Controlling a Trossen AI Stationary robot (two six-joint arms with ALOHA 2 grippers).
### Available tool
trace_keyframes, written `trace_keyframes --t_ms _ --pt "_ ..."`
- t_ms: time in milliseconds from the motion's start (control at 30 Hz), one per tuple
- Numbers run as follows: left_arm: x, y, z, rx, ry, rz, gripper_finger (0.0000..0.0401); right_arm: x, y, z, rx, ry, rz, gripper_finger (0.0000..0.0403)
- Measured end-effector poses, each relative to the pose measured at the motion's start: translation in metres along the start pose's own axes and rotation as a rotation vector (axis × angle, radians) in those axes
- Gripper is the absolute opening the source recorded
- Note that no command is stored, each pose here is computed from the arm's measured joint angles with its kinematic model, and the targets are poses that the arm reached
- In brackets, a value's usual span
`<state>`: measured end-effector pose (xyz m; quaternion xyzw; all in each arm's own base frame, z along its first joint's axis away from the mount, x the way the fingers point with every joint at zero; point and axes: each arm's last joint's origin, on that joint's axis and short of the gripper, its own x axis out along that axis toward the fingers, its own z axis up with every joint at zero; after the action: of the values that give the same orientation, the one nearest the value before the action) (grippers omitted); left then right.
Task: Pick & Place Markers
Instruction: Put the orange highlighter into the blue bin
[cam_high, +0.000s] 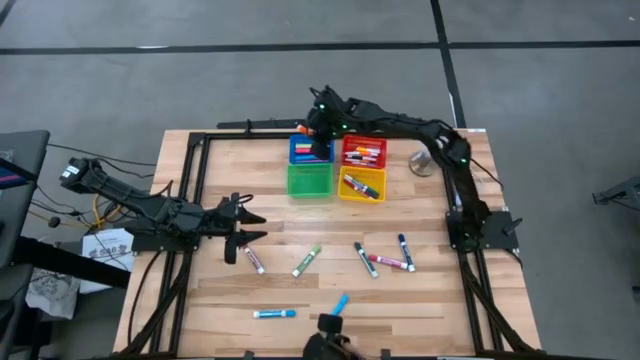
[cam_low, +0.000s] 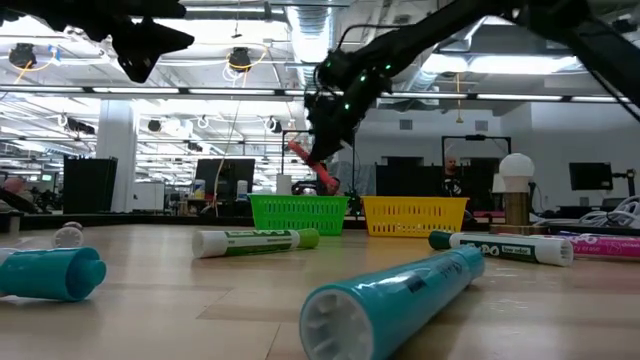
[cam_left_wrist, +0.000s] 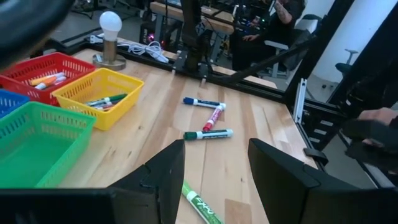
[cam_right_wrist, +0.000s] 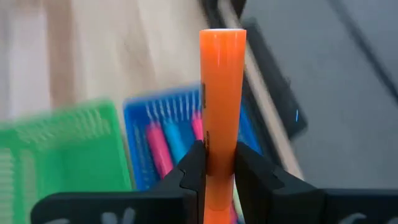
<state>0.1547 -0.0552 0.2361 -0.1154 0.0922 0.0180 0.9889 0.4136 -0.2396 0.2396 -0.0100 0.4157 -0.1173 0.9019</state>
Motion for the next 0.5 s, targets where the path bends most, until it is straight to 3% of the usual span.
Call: trace_keyframes --t_ms 133,500 --pt "0.000 0.001 0.001 -0.003 -0.004 0.010 0.0176 0.016 -0.006 -0.006 -0.020 0.115 0.025 0.0052" --pt "0.003 0.009 0.004 -0.016 -0.022 0.064 0.0176 0.043 -0.008 -0.015 -0.118 0.187 0.027 0.0052"
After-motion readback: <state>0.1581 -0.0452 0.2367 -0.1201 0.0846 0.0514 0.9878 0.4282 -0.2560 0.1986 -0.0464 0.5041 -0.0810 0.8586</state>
